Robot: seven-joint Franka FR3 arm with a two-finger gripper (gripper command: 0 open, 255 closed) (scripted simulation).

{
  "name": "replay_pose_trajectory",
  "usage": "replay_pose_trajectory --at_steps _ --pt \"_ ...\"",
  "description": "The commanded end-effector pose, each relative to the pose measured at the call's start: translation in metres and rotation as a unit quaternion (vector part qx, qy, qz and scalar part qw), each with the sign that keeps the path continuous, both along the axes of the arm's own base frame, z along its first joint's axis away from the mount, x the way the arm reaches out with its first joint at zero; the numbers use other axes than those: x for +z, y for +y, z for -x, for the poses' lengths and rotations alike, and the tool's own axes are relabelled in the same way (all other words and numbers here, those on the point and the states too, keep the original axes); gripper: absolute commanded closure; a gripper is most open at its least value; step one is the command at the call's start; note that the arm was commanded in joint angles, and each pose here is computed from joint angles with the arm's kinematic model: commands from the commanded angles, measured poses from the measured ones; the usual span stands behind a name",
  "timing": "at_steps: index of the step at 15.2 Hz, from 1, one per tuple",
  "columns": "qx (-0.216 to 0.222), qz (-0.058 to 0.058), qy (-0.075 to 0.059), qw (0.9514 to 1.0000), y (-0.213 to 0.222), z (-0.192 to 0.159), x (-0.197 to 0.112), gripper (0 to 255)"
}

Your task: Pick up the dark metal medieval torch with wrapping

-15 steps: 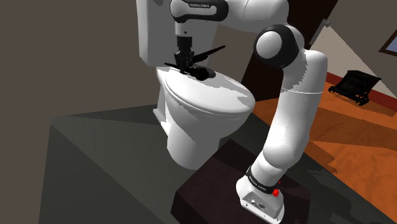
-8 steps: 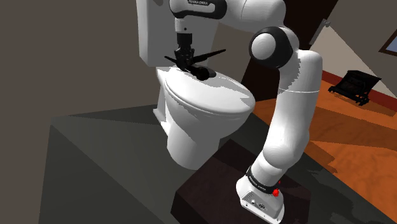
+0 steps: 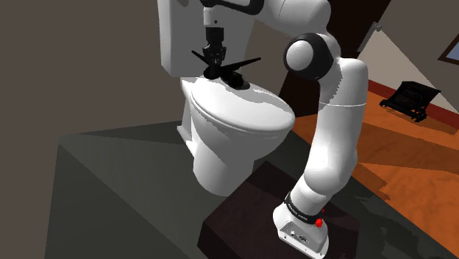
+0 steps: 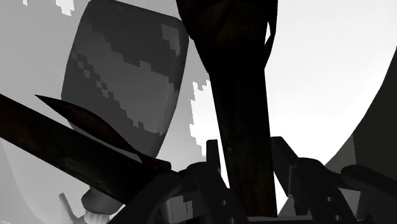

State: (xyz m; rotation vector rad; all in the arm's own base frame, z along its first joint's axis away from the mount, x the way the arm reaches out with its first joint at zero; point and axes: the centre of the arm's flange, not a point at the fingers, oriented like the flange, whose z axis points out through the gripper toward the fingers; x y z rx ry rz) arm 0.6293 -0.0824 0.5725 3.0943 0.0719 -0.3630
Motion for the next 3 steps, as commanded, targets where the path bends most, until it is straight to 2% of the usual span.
replay_pose_trajectory --at_steps 1,3 --pt "0.000 0.000 0.000 1.0000 -0.0005 0.0001 0.0116 255" --pt "0.000 0.000 0.000 1.0000 -0.0005 0.0001 0.0123 255"
